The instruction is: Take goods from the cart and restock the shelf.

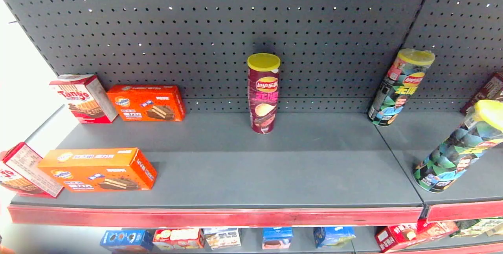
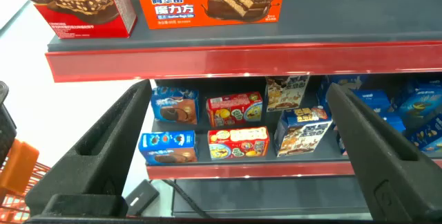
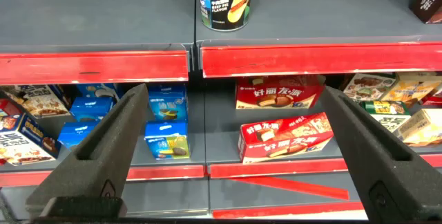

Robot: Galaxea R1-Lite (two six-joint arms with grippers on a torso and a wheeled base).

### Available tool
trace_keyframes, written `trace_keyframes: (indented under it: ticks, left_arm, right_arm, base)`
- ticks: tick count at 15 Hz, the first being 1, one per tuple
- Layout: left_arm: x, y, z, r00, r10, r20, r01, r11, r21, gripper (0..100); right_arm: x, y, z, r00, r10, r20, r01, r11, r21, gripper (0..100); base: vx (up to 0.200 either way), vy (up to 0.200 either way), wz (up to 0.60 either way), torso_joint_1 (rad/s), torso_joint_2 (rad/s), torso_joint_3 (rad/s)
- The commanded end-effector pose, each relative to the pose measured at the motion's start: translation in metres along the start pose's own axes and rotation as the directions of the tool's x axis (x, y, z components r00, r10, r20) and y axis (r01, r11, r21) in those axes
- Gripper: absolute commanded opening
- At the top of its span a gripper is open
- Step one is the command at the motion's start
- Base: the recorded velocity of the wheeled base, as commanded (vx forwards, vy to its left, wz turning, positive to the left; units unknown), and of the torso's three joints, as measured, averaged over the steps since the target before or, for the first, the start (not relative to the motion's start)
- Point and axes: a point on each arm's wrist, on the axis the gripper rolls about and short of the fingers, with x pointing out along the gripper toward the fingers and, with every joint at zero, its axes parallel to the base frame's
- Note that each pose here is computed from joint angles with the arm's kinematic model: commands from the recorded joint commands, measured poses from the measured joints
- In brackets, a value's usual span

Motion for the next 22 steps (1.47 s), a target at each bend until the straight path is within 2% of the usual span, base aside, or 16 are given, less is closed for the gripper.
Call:
trace_keyframes:
  ticks: [1, 7, 21, 22]
  left_arm:
    - [0.0001, 0.0, 0.0, 1.0, 0.001, -0.002, -0.001, 1.0, 0.001, 100]
    - [0.0001, -0.0001, -0.0002, 1.0, -0.002, -0.003, 0.002, 1.0, 0.0, 100]
    - [0.0001, -0.0001, -0.0002, 1.0, -0.002, -0.003, 0.002, 1.0, 0.0, 100]
    - [0.0001, -0.0001, -0.0002, 1.0, -0.002, -0.003, 0.002, 1.0, 0.0, 100]
  right_arm:
    - [0.0, 0.0, 0.0, 1.0, 0.001, 0.001, -0.001, 1.0, 0.0, 100]
    - [0.0, 0.0, 0.0, 1.0, 0.001, 0.001, -0.001, 1.0, 0.001, 100]
    - [0.0, 0.0, 0.0, 1.0, -0.001, 0.001, 0.001, 1.0, 0.0, 100]
    - [0.0, 0.0, 0.0, 1.0, -0.001, 0.001, 0.001, 1.0, 0.001, 100]
  base:
    - [0.0, 0.0, 0.0, 0.0, 0.0, 0.0]
    - [0.0, 0.0, 0.0, 0.0, 0.0, 0.0]
    - [0.0, 0.0, 0.6, 0.003, 0.0, 0.003]
    - [0.0, 0.0, 0.0, 0.0, 0.0, 0.0]
